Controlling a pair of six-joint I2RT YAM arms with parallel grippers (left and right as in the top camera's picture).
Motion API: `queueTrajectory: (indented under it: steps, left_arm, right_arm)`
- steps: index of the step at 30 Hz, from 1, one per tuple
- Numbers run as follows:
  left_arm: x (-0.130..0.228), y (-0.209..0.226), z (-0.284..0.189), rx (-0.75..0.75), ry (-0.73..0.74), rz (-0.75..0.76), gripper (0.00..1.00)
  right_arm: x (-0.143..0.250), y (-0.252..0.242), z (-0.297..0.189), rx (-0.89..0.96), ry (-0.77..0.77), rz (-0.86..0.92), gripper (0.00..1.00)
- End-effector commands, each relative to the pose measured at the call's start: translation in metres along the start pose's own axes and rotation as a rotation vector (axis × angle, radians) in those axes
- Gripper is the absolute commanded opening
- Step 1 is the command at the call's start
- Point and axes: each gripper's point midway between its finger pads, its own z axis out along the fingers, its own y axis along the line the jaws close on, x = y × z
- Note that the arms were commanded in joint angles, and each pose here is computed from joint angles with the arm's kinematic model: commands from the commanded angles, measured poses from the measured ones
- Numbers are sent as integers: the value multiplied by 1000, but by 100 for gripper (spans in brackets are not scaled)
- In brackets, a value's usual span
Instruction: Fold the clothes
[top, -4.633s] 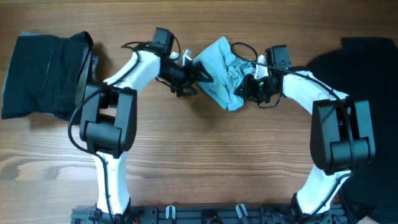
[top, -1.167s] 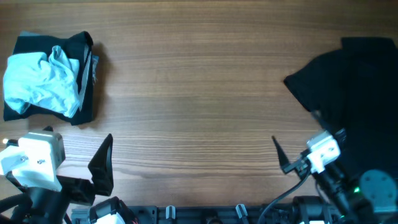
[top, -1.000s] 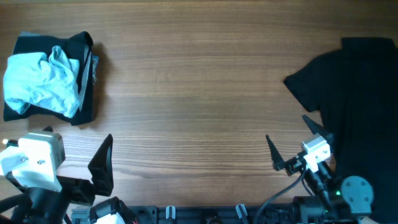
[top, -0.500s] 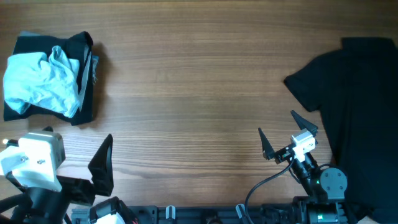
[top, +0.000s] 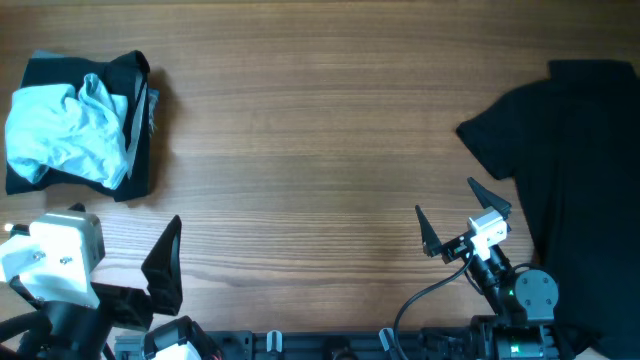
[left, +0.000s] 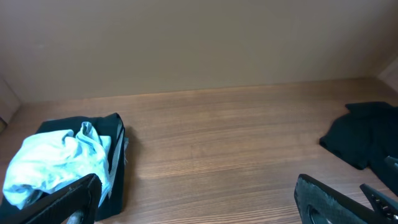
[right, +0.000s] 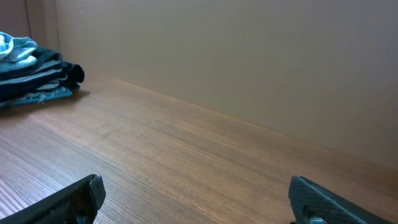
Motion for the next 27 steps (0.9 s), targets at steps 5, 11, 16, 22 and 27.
queueTrajectory:
  steps: [5,11,16,22,27]
  left_arm:
    - [21,-8,0,21,-17,-10,100]
    - [69,-7,55,140,-223,-50,100]
    - [140,-9,107,221,-254,-8,100]
    - [194,-4,150,241,-254,3,100]
    - [239,-8,180,288,-196,-14,100]
  right_arm:
    - [-4,2,-1,-9,-18,10,100]
    - [-4,2,-1,-9,-18,10,100]
    - [-4,2,-1,-10,-18,10,100]
    - [-4,2,-1,-9,-18,10,100]
    - [-4,2,-1,-9,-18,10,100]
